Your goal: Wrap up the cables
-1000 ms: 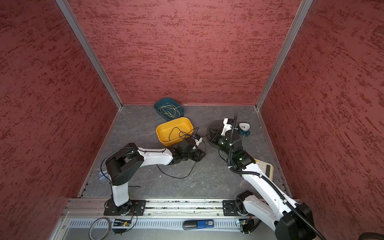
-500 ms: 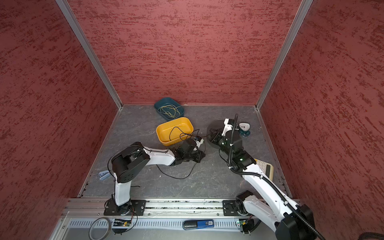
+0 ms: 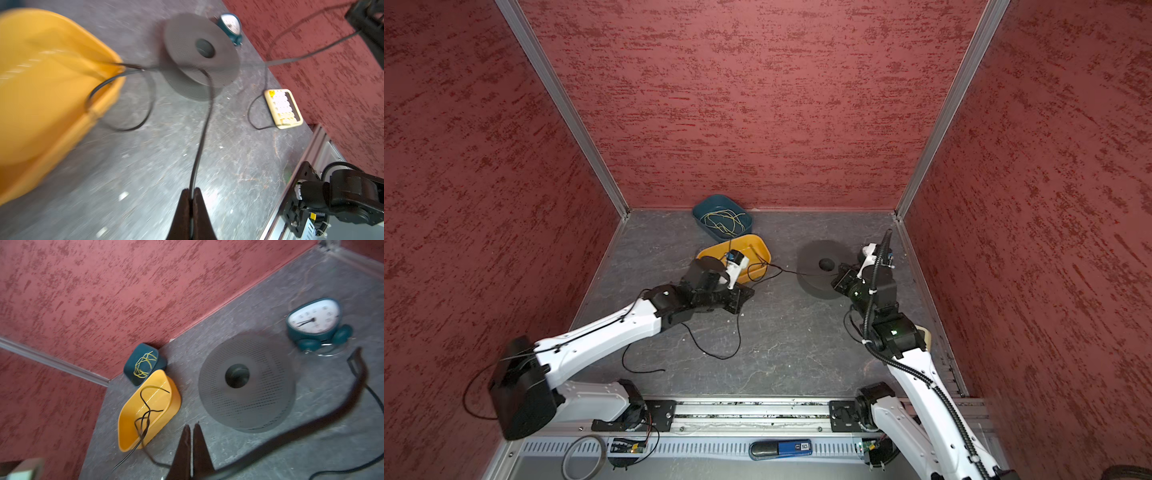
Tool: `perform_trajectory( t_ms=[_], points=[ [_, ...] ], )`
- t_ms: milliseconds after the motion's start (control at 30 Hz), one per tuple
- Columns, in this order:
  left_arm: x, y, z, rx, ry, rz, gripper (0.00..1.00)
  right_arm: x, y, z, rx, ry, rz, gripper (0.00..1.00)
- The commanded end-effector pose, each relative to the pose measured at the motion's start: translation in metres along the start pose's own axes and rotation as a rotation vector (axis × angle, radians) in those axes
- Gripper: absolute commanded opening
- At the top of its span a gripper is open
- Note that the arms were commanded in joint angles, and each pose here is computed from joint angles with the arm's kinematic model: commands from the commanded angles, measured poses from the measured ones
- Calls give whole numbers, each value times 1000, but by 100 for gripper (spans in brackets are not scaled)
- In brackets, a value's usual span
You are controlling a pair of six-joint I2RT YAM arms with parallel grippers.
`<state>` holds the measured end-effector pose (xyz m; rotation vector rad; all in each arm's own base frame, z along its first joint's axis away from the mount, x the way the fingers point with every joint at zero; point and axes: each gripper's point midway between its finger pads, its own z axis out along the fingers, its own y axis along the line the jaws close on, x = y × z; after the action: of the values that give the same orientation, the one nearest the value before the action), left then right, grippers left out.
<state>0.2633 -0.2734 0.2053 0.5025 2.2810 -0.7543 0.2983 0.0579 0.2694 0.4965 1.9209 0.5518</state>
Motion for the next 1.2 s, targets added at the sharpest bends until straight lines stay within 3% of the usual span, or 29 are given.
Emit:
perform_trajectory(
  t_ms=[0,133,300,400,500,767,933,1167],
  points=[
    [29,35,-45,-137,115,1,0,-12,-16,-18,89,-1,-46,0],
    [17,69,-98,-287,71,-48,0,-38,-30,-36,206,-80,-82,0],
    [-6,121,-155,-467,-22,-189,0,-73,-42,-58,330,-173,-137,0],
    [-17,155,-189,-645,-64,-248,0,-93,-46,-73,380,-235,-149,0],
    [-23,183,-210,-750,-79,-319,0,-105,-45,-79,384,-266,-149,0],
    [-21,238,-256,-975,-97,-430,0,-144,-84,-103,579,-359,-150,0],
    [-16,263,-262,-1009,-105,-513,0,-149,-104,-88,621,-328,-110,0],
    [-31,230,-238,-802,-167,-457,0,-131,-97,-74,505,-263,-91,0]
  ],
)
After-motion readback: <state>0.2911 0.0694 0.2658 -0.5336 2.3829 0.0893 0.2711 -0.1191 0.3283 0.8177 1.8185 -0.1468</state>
